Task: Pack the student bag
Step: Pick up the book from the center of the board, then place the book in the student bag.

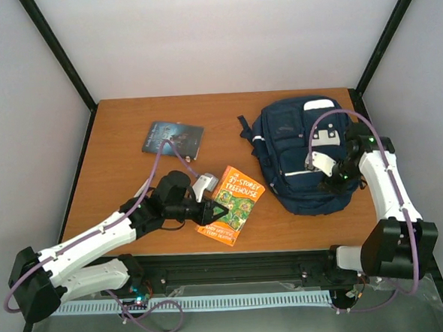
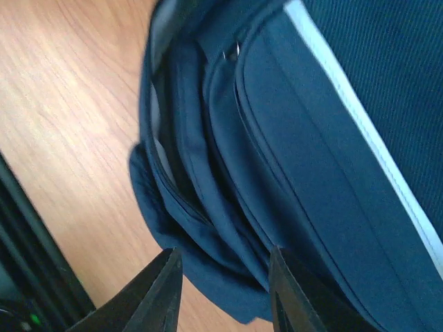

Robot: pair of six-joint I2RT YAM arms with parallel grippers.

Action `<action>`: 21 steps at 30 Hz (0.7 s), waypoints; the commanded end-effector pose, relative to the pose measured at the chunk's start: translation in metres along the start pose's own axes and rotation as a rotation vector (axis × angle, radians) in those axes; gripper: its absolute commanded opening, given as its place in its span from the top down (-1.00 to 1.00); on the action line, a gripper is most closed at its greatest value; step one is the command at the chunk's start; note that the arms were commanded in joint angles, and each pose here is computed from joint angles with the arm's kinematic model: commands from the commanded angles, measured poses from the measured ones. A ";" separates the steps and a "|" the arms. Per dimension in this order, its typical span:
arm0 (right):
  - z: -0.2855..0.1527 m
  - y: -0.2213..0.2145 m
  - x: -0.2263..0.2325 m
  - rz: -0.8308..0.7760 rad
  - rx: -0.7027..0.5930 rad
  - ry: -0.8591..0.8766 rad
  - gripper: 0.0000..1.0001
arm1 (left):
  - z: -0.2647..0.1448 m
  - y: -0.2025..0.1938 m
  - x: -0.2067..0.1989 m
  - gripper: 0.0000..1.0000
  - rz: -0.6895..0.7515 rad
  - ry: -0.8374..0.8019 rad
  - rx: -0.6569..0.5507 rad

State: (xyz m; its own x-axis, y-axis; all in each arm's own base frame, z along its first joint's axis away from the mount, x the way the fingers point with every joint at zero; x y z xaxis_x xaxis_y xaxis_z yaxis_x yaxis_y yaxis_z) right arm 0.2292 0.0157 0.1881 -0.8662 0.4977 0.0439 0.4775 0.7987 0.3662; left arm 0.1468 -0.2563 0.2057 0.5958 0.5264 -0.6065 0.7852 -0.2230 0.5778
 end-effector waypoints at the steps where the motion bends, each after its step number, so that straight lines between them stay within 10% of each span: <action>1: 0.007 -0.025 -0.022 -0.099 0.143 -0.184 0.31 | -0.007 0.019 -0.016 0.99 0.021 -0.069 -0.100; 21: 0.069 -0.054 -0.042 -0.112 0.244 -0.154 0.20 | -0.003 0.014 -0.010 0.98 -0.006 -0.059 -0.090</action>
State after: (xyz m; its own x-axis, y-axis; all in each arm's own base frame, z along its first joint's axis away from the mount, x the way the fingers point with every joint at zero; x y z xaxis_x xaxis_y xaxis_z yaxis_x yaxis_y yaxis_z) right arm 0.2470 -0.0200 0.1133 -0.8855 0.4492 -0.1186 0.4307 0.8894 0.1530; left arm 0.1453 -0.2544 0.1938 0.5606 0.5411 -0.6269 0.8116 -0.2086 0.5457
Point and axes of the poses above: each gripper's point midway between its finger pads, its own z axis out along the fingers, its own x axis along the line the jaws close on, y = z × x, the point moved 4 cm from there along -z, back along the fingers, and after that the axes turned 1 degree about z, right-handed, at the moved point
